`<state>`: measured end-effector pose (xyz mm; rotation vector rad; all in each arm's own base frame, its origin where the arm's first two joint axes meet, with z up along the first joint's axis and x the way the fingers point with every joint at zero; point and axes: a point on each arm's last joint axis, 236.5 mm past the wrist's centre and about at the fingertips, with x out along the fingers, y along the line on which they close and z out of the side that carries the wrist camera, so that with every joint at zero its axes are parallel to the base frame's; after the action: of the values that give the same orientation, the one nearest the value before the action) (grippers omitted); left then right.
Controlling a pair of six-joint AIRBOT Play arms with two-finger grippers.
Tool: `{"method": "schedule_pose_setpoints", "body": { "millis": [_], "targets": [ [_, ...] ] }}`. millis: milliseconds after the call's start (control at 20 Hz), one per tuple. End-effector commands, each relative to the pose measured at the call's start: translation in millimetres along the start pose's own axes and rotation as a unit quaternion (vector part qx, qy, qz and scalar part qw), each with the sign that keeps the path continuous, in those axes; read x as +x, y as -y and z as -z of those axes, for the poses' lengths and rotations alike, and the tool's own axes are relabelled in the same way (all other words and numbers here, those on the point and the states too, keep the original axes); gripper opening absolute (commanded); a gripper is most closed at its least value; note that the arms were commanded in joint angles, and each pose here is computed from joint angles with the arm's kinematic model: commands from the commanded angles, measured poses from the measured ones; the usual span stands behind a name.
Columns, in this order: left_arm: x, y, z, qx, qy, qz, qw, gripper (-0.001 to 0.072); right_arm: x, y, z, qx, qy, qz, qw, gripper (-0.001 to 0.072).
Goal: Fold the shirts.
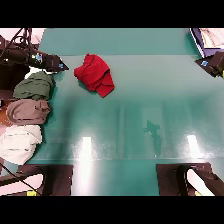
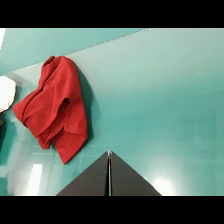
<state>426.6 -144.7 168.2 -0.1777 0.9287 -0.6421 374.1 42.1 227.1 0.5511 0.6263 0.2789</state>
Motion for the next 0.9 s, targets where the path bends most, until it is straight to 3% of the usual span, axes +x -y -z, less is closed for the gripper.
{"method": "schedule_pose_setpoints", "body": {
  "millis": [0, 500, 550, 600, 650, 850],
  "targets": [
    [0, 0, 0, 0.0, 0.0, 0.0, 1.0, 0.0025, 0, 0, 0, 0.0, 0.0, 0.0, 1.0, 0.0018],
    [-2, 8, -29, -0.006, 0.06, 0.018, 0.998, 0.0026, 0, 0, -6, 0.0, 0.012, 0.001, 1.0, 0.0018],
    [0, -3, -34, -0.001, 0.071, -0.003, 0.997, 0.0166, 0, 0, -5, 0.0, 0.011, 0.001, 1.0, 0.0018],
    [4, -20, -37, -0.009, 0.076, -0.032, 0.997, 0.0488, 0, 0, -5, 0.0, 0.011, 0.001, 1.0, 0.0018],
    [12, -39, -38, -0.028, 0.076, -0.056, 0.995, 0.0568, 0, 0, -5, 0.0, 0.011, 0.001, 1.0, 0.0018],
    [85, -100, -16, -0.076, 0.033, -0.076, 0.994, 0.057, 0, 0, -5, 0.0, 0.011, 0.001, 1.0, 0.0018]
  ]
}}
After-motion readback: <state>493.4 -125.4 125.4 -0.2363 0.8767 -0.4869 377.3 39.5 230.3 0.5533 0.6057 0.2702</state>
